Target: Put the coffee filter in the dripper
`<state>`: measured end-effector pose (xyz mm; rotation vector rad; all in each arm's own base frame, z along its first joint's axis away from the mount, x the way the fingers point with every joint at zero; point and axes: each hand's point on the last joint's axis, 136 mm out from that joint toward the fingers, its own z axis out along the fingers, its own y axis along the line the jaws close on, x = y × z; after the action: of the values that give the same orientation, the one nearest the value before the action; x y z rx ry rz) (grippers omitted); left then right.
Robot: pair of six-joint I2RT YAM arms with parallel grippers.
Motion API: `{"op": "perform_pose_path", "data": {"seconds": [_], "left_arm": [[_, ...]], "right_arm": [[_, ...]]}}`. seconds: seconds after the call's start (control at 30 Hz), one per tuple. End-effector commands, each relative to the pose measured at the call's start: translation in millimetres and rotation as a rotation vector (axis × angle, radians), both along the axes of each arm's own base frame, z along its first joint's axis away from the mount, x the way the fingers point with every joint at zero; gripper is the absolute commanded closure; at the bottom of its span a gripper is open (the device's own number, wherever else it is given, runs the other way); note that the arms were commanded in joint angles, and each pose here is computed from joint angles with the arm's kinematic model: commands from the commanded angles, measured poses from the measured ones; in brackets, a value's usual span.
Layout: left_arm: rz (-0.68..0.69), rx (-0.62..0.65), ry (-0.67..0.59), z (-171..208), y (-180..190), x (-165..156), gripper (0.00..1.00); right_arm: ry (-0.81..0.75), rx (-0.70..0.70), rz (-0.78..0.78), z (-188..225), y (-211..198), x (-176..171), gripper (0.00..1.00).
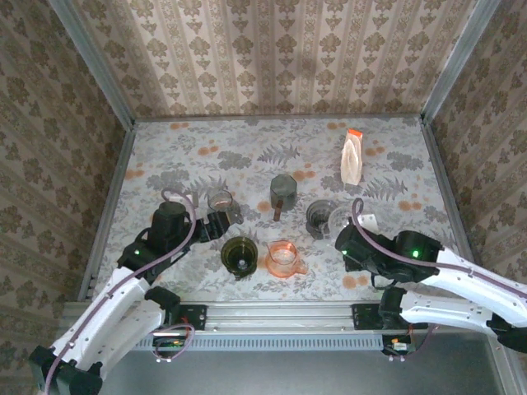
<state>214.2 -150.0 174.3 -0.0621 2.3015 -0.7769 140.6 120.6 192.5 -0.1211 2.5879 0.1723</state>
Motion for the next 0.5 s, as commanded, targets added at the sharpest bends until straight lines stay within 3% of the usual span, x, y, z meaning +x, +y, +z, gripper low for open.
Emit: {"op": "perform_pose_path", "data": {"seconds": [0.0, 0.17, 0.47], "left_arm": [[0.012, 0.003, -0.006, 9.1, 3.7, 0.4, 0.11], [0.009, 0.0, -0.001, 8.3, 3.2, -0.7, 0.11], [0.011, -0.006, -0.006, 8.3, 3.0, -0.6, 0.11]], "right_arm": [[-0.019, 0.062, 0.26, 25.2, 46.2, -0.4, 1.0], [0.133, 0.089, 0.493, 20.7, 100.2, -16.5, 1.0], [0.19, 0.067, 0.553, -1.6, 125.7, -13.6, 1.0]]}}
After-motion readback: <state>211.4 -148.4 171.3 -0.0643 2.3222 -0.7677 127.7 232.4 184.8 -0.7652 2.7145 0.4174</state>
